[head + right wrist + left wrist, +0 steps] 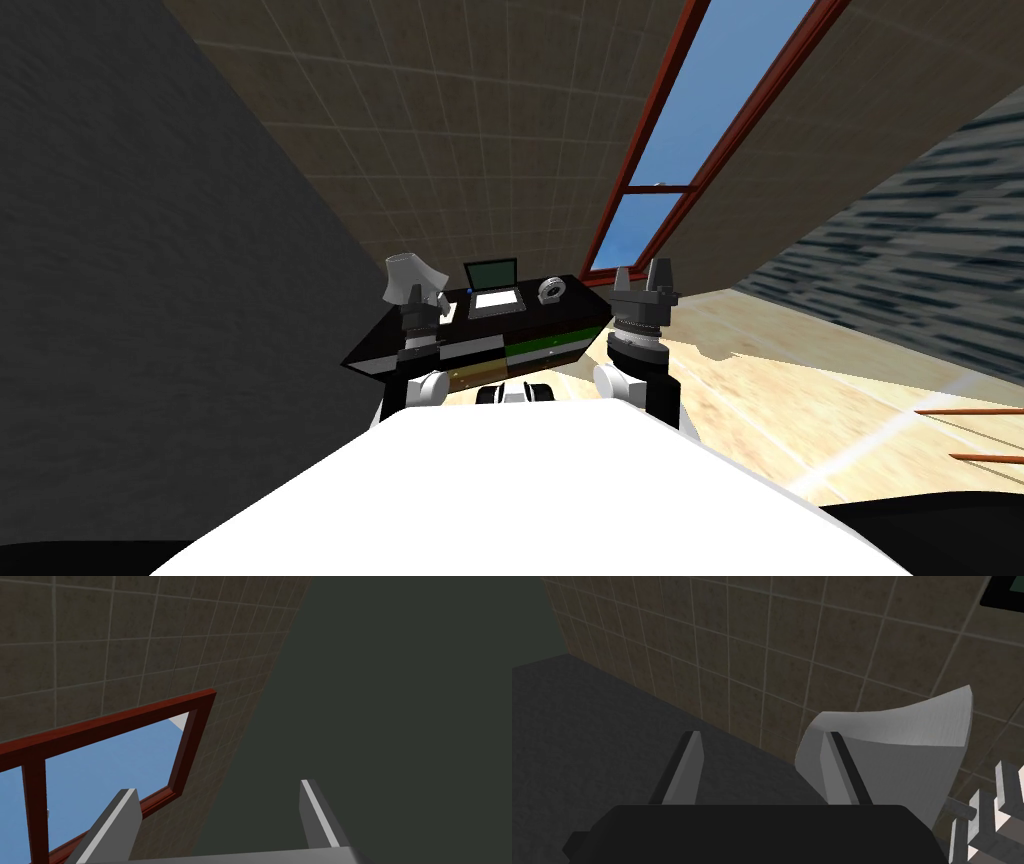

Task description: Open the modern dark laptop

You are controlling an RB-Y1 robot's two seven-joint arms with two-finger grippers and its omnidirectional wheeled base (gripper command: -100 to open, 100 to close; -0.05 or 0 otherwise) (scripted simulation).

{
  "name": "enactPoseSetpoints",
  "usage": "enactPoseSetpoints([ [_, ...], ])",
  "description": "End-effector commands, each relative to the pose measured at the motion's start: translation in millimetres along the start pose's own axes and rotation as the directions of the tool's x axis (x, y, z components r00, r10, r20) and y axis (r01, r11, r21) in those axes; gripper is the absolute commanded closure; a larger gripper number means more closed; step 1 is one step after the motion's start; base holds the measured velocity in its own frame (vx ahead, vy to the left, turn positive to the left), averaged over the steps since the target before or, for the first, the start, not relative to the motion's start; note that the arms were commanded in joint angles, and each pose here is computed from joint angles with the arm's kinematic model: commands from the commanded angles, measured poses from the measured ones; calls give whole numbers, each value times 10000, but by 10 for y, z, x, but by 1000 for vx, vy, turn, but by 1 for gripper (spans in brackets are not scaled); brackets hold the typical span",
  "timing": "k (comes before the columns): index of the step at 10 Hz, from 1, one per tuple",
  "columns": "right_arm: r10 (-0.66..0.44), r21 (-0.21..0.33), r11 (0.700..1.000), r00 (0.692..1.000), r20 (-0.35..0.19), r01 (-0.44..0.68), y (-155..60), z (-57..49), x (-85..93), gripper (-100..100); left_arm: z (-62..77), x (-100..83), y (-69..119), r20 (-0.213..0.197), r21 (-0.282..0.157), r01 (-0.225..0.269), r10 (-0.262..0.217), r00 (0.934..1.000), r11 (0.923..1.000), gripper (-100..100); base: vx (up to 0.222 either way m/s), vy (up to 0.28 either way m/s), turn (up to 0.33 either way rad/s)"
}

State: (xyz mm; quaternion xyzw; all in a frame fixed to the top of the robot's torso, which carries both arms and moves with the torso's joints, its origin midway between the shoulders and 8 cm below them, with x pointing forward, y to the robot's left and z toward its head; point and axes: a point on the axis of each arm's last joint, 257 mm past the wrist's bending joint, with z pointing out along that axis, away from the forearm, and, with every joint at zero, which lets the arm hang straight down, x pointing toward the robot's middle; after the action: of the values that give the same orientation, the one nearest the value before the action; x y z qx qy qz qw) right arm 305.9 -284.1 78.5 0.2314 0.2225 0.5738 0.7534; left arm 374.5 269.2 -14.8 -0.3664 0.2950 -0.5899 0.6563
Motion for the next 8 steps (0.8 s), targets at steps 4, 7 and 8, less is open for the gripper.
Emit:
enactPoseSetpoints([
  [4,0,7,10000,10000,0,0,-3,-1,0,0,81,119,255,-866,-357,-457,425,9953,9983,-100,6,-9,2],
  [7,0,7,10000,10000,0,0,-3,-1,0,0,185,186,502,-1324,-664,-761,668,9889,9949,-100,11,-13,4],
  [8,0,7,10000,10000,0,0,-3,-1,0,0,229,206,597,-1459,-780,-867,747,9865,9932,-100,16,-16,4],
])
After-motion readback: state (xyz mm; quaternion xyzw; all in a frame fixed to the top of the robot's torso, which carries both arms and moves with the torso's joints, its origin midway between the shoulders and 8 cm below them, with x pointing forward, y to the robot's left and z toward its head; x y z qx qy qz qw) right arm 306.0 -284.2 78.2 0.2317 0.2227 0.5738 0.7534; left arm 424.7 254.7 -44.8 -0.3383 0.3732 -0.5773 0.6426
